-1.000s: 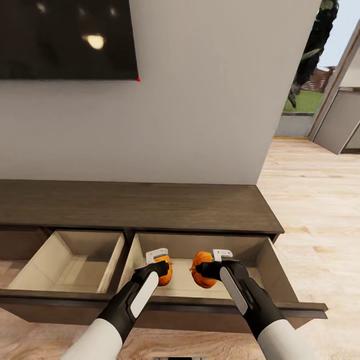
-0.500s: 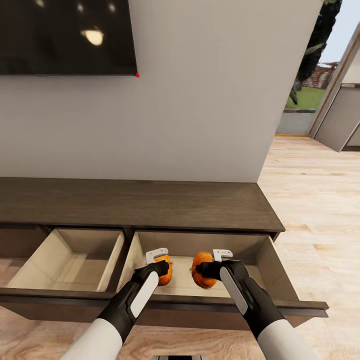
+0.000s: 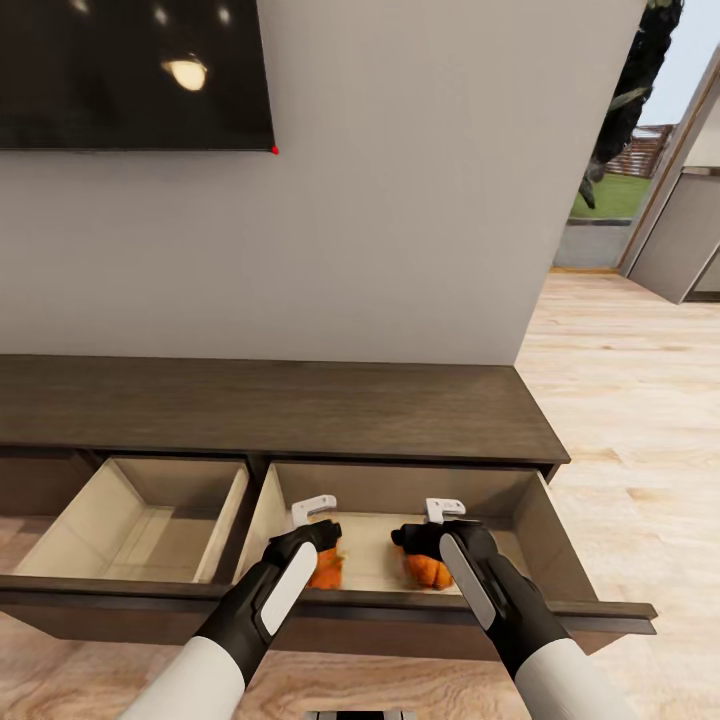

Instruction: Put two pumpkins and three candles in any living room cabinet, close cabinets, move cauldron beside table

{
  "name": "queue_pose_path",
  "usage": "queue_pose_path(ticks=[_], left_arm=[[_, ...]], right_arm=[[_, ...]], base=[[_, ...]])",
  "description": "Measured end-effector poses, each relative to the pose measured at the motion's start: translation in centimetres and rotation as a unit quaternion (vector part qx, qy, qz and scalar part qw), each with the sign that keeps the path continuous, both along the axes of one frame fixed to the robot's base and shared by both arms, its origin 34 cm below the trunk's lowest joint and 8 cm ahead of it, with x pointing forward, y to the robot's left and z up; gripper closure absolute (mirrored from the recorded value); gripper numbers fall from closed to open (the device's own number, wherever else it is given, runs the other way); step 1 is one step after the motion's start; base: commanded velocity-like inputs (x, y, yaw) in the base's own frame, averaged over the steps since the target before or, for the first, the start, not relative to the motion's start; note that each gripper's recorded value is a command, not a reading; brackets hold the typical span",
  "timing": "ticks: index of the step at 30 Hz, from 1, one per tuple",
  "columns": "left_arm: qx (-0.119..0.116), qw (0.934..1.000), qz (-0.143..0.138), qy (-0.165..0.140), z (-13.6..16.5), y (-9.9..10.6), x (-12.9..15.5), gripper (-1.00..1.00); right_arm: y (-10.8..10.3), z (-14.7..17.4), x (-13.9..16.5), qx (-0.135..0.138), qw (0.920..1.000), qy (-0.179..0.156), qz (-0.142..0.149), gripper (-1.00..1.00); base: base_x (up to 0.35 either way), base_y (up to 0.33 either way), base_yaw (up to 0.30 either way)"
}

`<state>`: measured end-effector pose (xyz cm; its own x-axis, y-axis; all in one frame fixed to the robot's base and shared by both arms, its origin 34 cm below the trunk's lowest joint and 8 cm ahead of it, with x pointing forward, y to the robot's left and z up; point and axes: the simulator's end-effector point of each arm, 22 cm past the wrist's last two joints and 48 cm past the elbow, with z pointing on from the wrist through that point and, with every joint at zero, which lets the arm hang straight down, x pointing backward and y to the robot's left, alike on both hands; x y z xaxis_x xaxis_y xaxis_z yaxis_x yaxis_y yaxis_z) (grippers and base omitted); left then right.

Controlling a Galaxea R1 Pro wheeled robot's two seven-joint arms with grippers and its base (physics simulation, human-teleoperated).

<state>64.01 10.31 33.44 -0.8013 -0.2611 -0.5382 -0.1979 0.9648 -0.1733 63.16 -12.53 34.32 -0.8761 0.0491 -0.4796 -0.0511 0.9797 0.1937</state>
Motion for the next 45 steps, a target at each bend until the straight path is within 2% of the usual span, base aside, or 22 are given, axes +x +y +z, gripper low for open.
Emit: queue_pose_path(ticks=[3,45], left_arm=[[0.000,1.0000,0.000,0.000,0.0,0.0,0.0,-1.00],[-0.008,0.9967,0.004,-0.080,10.2,0.2,2.0,-1.00]], right_arm=[[0.0,0.0,0.0,0.000,1.0000,0.000,0.000,-1.00],[-0.2,10.1,2.0,0.001,0.9964,-0.085,-0.002,-1.00]], base=[[0.000,0.000,0.000],[-0.011,0.000,0.000]])
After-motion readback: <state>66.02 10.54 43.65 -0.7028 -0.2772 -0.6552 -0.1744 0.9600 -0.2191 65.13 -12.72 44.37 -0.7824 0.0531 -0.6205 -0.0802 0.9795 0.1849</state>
